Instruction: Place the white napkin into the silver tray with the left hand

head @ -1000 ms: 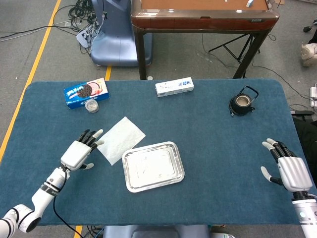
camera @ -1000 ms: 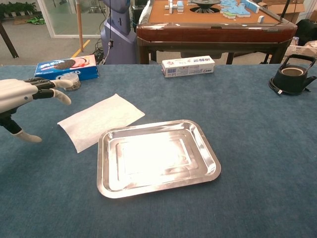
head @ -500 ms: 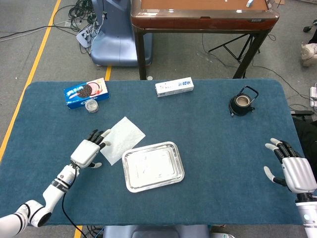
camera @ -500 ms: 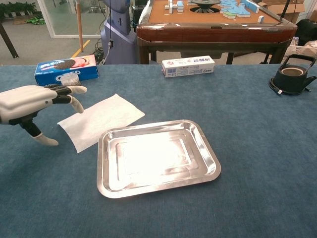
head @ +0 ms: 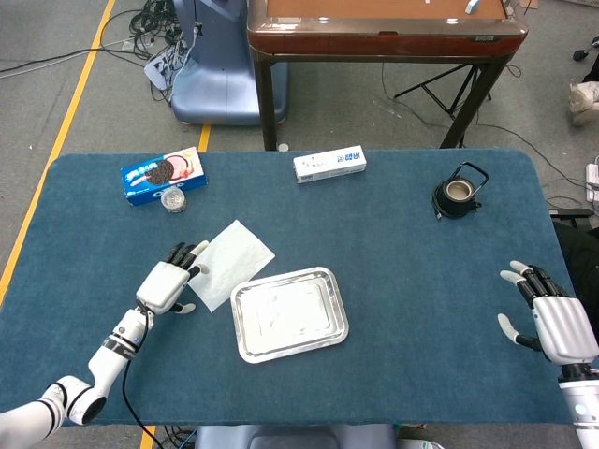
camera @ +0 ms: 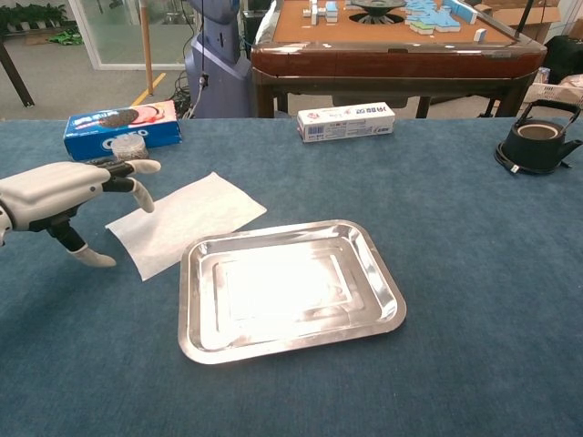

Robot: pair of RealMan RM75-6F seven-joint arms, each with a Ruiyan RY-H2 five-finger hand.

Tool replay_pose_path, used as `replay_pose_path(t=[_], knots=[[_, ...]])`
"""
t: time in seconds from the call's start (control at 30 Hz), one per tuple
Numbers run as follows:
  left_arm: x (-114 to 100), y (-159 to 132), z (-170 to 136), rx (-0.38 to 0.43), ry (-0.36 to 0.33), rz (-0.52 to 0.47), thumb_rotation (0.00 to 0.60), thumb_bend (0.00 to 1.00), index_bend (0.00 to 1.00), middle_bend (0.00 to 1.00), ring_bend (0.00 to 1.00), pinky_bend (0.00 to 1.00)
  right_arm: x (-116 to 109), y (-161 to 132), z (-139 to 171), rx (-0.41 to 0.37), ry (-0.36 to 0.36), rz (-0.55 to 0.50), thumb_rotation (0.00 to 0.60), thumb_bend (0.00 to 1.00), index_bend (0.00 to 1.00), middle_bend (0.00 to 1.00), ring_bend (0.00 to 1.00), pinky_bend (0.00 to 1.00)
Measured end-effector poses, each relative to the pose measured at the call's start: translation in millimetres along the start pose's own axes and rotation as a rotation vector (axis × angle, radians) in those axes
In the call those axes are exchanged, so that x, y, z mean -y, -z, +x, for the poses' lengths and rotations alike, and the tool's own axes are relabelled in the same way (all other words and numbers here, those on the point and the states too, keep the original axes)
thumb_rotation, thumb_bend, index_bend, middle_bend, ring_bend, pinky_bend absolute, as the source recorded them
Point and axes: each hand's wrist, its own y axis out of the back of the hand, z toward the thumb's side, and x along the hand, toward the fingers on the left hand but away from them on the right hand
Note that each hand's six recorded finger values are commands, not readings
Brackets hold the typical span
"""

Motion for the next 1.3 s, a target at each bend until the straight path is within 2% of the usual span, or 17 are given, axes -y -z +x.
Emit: replay_pose_path(t=[0.8,1.07,1.2,1.3], knots=[[8,5,7,-0.046,-0.034,-0.033,0.6,0.07,0.38,0.0,0.0,0.01,-3,2,0,0.005,0.01,-0.004,0.6,0.34,0.22,0.17,0.11,0.31],[10,4,9,-0.054,-0.052,-0.072,0.6,0.18,0.42,0.0,0.0,0.03,-3,2,0,0.005,0.009,-0.003,0.6,0.34,0.22,0.17,0.11,0.31],[10,5,9,-0.059,-0.061,-0.088,0.6,0.27,0.44,0.0,0.0,0.04,-4,3,0,0.007,0.013,-0.002,0.6,0.34,0.23,0.17,0.11,0.31],[11,5,9,-0.063,-0.064,-0.102,0.6,0.29,0.45,0.0,0.0,0.05,-4,3,0,0.009,0.015,-0.002,0.6,0.34,0.23,0.17,0.11,0.31]])
